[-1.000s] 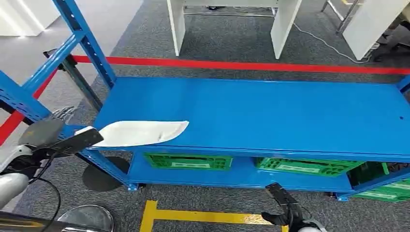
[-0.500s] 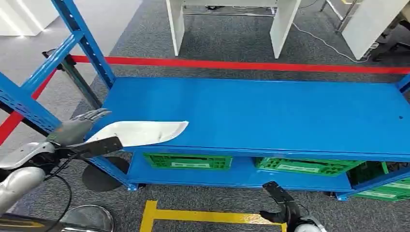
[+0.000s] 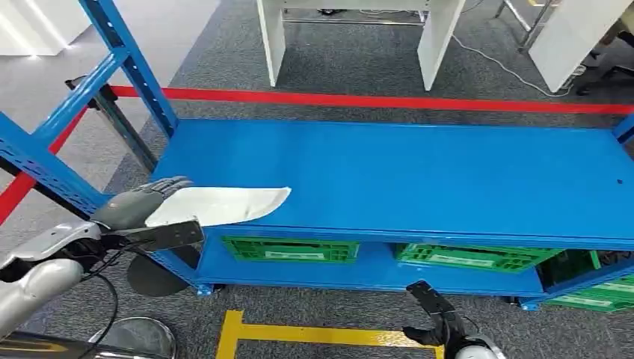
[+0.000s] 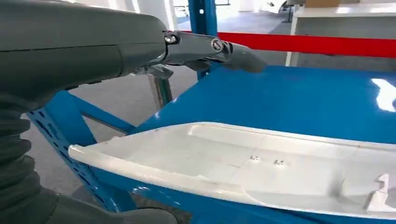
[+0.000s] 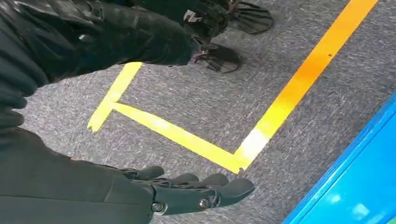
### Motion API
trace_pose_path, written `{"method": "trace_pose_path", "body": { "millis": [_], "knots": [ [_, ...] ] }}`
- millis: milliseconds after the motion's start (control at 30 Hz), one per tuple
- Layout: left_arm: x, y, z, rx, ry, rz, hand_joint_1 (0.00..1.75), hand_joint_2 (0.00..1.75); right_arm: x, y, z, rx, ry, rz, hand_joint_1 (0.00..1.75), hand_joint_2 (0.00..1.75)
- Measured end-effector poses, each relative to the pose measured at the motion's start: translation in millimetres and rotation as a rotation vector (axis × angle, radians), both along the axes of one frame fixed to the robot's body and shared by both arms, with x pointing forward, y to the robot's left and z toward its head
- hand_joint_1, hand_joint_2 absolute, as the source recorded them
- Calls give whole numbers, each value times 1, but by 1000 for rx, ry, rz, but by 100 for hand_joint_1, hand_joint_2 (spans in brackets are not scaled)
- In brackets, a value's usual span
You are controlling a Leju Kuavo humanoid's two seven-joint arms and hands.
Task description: Take the parts from the cabinet and place them on the table.
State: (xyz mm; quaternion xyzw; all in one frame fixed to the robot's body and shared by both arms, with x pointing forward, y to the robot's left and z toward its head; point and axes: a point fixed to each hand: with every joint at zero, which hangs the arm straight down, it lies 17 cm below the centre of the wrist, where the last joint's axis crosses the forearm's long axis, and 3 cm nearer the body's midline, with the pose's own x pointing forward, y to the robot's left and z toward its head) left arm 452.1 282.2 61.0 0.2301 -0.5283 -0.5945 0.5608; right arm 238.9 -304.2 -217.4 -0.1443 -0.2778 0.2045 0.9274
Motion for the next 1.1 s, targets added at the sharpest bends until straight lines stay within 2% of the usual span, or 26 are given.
{"method": "trace_pose_path", "body": {
  "millis": [333, 767, 1100],
  "knots": [
    [-2, -13, -3, 0, 27, -50, 0, 175, 0, 2, -1, -1, 2, 8, 0, 175],
    [5, 3, -32, 111, 79, -20, 0, 175, 7, 7, 0, -4, 5, 33, 0, 175],
    [8, 4, -51, 121, 142, -8, 0, 175, 12, 8, 1, -5, 3, 34, 0, 175]
  ]
}}
